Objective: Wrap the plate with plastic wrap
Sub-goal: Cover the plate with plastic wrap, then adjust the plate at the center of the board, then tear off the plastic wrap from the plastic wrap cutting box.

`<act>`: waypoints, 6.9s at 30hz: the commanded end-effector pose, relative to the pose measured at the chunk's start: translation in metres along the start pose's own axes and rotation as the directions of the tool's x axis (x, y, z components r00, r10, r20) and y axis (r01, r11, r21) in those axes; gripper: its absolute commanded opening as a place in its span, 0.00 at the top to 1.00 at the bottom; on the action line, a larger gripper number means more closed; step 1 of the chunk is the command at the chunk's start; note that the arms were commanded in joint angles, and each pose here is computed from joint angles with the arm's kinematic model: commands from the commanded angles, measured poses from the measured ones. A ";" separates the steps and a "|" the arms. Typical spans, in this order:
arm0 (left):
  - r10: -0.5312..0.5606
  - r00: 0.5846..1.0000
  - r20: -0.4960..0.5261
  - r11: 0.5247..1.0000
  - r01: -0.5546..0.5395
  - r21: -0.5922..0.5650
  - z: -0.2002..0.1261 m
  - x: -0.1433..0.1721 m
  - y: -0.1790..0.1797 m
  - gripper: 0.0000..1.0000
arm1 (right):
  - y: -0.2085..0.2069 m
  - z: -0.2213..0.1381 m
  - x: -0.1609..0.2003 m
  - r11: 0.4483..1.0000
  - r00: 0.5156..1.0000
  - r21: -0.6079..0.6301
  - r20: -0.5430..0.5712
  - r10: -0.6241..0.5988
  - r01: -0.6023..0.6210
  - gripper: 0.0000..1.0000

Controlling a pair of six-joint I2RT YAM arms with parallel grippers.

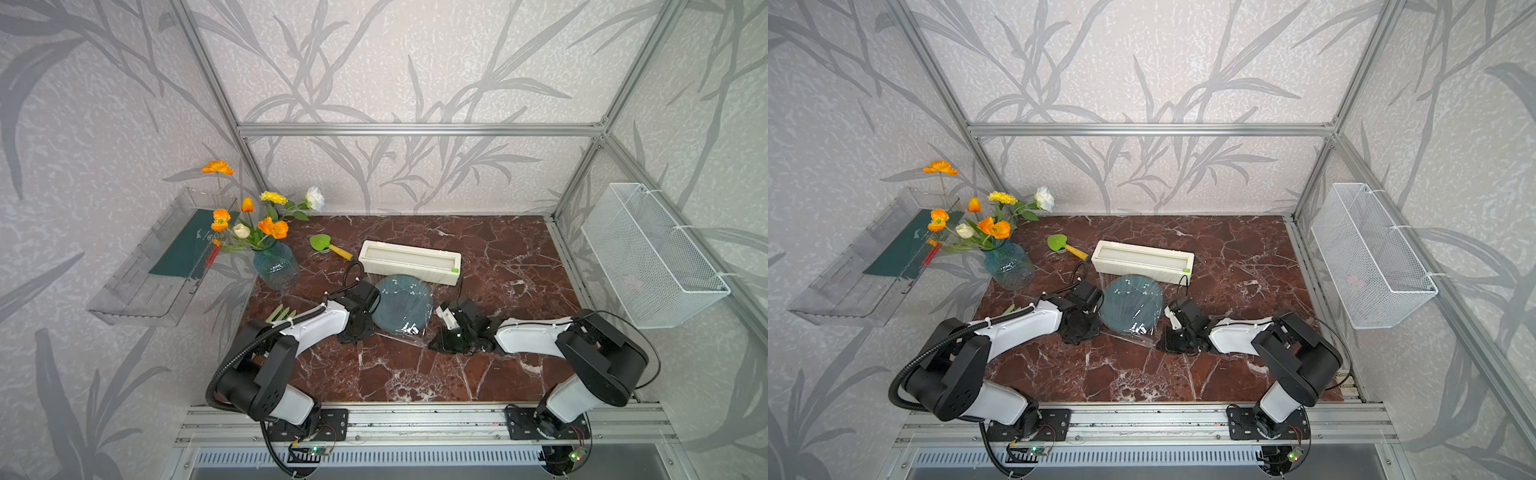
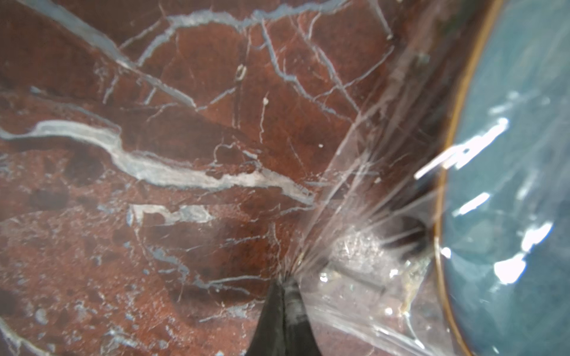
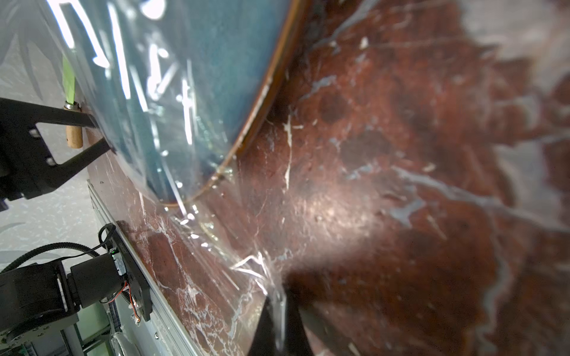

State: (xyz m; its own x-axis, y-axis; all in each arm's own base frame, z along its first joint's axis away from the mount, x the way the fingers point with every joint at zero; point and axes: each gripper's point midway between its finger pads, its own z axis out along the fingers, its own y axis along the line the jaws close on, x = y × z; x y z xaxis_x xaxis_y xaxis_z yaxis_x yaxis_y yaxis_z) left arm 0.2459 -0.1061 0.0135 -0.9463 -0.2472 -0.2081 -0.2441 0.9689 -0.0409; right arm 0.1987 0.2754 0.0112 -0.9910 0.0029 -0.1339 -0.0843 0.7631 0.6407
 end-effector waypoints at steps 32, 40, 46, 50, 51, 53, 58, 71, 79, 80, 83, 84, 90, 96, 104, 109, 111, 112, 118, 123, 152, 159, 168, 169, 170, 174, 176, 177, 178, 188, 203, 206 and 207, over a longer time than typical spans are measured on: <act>-0.037 0.999 -0.004 0.989 0.036 -0.146 -0.036 0.002 0.037 0.36 | -0.007 -0.061 0.004 0.977 0.994 0.193 0.044 -0.102 0.092 0.55; -0.017 0.996 0.090 1.000 0.015 0.020 -0.098 -0.022 0.011 0.33 | 0.079 -0.067 -0.013 0.987 0.994 -0.123 0.064 -0.093 0.101 0.49; -0.149 0.983 0.108 0.899 0.089 0.429 -0.095 -0.036 -0.060 0.30 | 0.108 -0.026 -0.026 0.976 0.997 -0.201 0.036 -0.075 0.081 0.50; -0.142 0.988 0.062 0.910 0.106 0.402 -0.079 -0.036 -0.063 0.30 | 0.095 0.001 -0.031 0.982 0.999 -0.187 0.021 -0.028 0.032 0.52; -0.139 0.989 0.051 0.915 0.109 0.388 -0.074 -0.036 -0.063 0.30 | 0.089 0.007 -0.032 0.986 1.000 -0.167 0.023 -0.019 0.022 0.53; -0.145 0.989 0.029 0.923 0.125 0.363 -0.062 -0.037 -0.062 0.30 | 0.079 0.014 -0.039 0.990 0.999 -0.139 0.047 0.000 0.007 0.57; -0.167 0.986 -0.027 0.929 0.166 0.329 -0.033 -0.040 -0.060 0.33 | 0.057 0.025 -0.058 0.994 0.991 -0.095 0.121 0.064 -0.053 0.65; -0.210 0.975 -0.075 0.930 0.223 0.294 0.007 -0.052 -0.049 0.40 | 0.011 0.017 -0.091 0.985 0.940 -0.016 0.296 0.167 -0.170 0.63; -0.247 0.963 -0.105 0.885 0.268 0.381 0.009 -0.051 -0.064 0.46 | 0.033 0.026 -0.108 0.962 0.907 -0.177 0.333 0.258 -0.208 0.64; -0.253 0.961 -0.111 0.877 0.276 0.392 0.008 -0.050 -0.065 0.47 | 0.036 0.028 -0.109 0.957 0.903 -0.198 0.334 0.269 -0.212 0.66; -0.280 0.952 -0.126 0.845 0.306 0.439 0.007 -0.047 -0.072 0.51 | 0.046 0.031 -0.109 0.943 0.890 -0.251 0.345 0.298 -0.219 0.67; -0.288 0.949 -0.127 0.831 0.314 0.458 0.005 -0.046 -0.075 0.53 | 0.051 0.032 -0.109 0.937 0.884 -0.272 0.351 0.308 -0.218 0.68; -0.317 0.941 -0.122 0.782 0.332 0.528 -0.012 -0.044 -0.088 0.58 | 0.069 0.023 -0.116 0.904 0.838 -0.361 0.400 0.370 -0.227 0.74; -0.327 0.942 -0.070 0.804 0.316 0.504 -0.039 -0.050 -0.072 0.43 | 0.077 -0.001 -0.123 0.888 0.802 -0.397 0.439 0.405 -0.231 0.92; -0.341 0.931 -0.128 0.742 0.350 0.571 -0.057 -0.040 -0.066 0.39 | 0.092 -0.030 -0.134 0.831 0.775 -0.506 0.421 0.472 -0.231 0.98; -0.339 0.929 -0.151 0.743 0.362 0.563 -0.047 -0.040 -0.069 0.43 | 0.107 -0.037 -0.139 0.793 0.772 -0.568 0.396 0.496 -0.218 0.99; -0.329 0.931 -0.160 0.748 0.360 0.558 -0.044 -0.039 -0.070 0.44 | 0.108 -0.039 -0.139 0.796 0.773 -0.567 0.399 0.493 -0.215 0.99; -0.326 0.932 -0.159 0.754 0.358 0.550 -0.042 -0.039 -0.070 0.44 | 0.115 -0.048 -0.140 0.792 0.772 -0.578 0.406 0.489 -0.197 0.99; -0.366 0.919 -0.148 0.716 0.380 0.586 -0.040 -0.050 -0.077 0.46 | 0.130 -0.061 -0.143 0.775 0.771 -0.605 0.402 0.494 -0.182 0.99; -0.438 0.892 -0.112 0.629 0.393 0.671 -0.044 -0.066 -0.092 0.54 | 0.142 -0.062 -0.144 0.753 0.775 -0.635 0.382 0.503 -0.176 0.99; -0.406 0.914 0.003 0.765 0.338 0.549 -0.003 -0.020 -0.056 0.73 | 0.057 -0.006 -0.100 0.834 0.784 -0.472 0.385 0.487 -0.286 0.84; -0.377 0.926 0.031 0.866 0.340 0.366 0.005 -0.002 -0.019 0.46 | 0.036 -0.012 -0.095 0.842 0.789 -0.446 0.377 0.485 -0.304 0.63; -0.338 0.926 0.166 0.911 0.278 0.305 -0.043 -0.052 -0.002 0.42 | 0.005 -0.069 -0.095 0.940 0.803 -0.217 0.492 0.337 -0.263 0.54; -0.329 0.927 0.180 0.914 0.265 0.306 -0.048 -0.062 -0.004 0.41 | 0.003 -0.078 -0.099 0.955 0.808 -0.180 0.510 0.296 -0.236 0.52; -0.329 0.924 0.193 0.915 0.262 0.307 -0.054 -0.075 -0.005 0.40 | 0.000 -0.088 -0.104 0.965 0.813 -0.140 0.519 0.263 -0.223 0.52; -0.356 0.906 0.229 0.910 0.280 0.307 -0.067 -0.118 -0.005 0.37 | -0.005 -0.114 -0.132 0.993 0.864 0.006 0.493 0.099 -0.117 0.48; -0.350 0.904 0.246 0.907 0.261 0.331 -0.073 -0.141 -0.010 0.37 | -0.003 -0.120 -0.151 0.995 0.894 0.071 0.448 0.025 -0.064 0.48; -0.331 0.910 0.249 0.908 0.236 0.347 -0.078 -0.150 -0.016 0.37 | -0.003 -0.121 -0.157 0.994 0.904 0.105 0.427 -0.009 -0.040 0.48; -0.310 0.919 0.244 0.904 0.206 0.374 -0.083 -0.157 -0.026 0.37 | -0.002 -0.123 -0.165 0.989 0.912 0.145 0.406 -0.052 -0.008 0.47; 0.020 0.955 0.297 0.895 -0.150 0.420 -0.116 -0.165 -0.139 0.39 | -0.031 -0.129 -0.219 0.994 0.936 0.046 0.343 0.080 -0.101 0.68; -0.184 0.927 0.328 0.950 0.083 0.300 -0.077 -0.231 -0.030 0.23 | -0.016 -0.114 -0.228 0.962 0.954 0.271 0.275 -0.122 0.045 0.58; -0.166 0.946 0.277 0.932 0.059 0.358 -0.067 -0.233 -0.040 0.23 | -0.015 -0.110 -0.232 0.951 0.956 0.302 0.255 -0.143 0.062 0.57; -0.158 0.952 0.261 0.928 0.053 0.368 -0.063 -0.233 -0.043 0.23 | -0.015 -0.108 -0.233 0.947 0.957 0.313 0.249 -0.150 0.066 0.56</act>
State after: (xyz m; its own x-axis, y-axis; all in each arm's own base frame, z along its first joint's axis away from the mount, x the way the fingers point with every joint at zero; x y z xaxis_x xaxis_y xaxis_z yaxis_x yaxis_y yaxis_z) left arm 0.4568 -0.0752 0.1320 -0.7729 -0.4204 -0.4754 -0.2617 0.8936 -0.3648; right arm 0.4222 0.2007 0.1244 -0.8978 0.0962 -0.4297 -0.1143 0.8915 0.4383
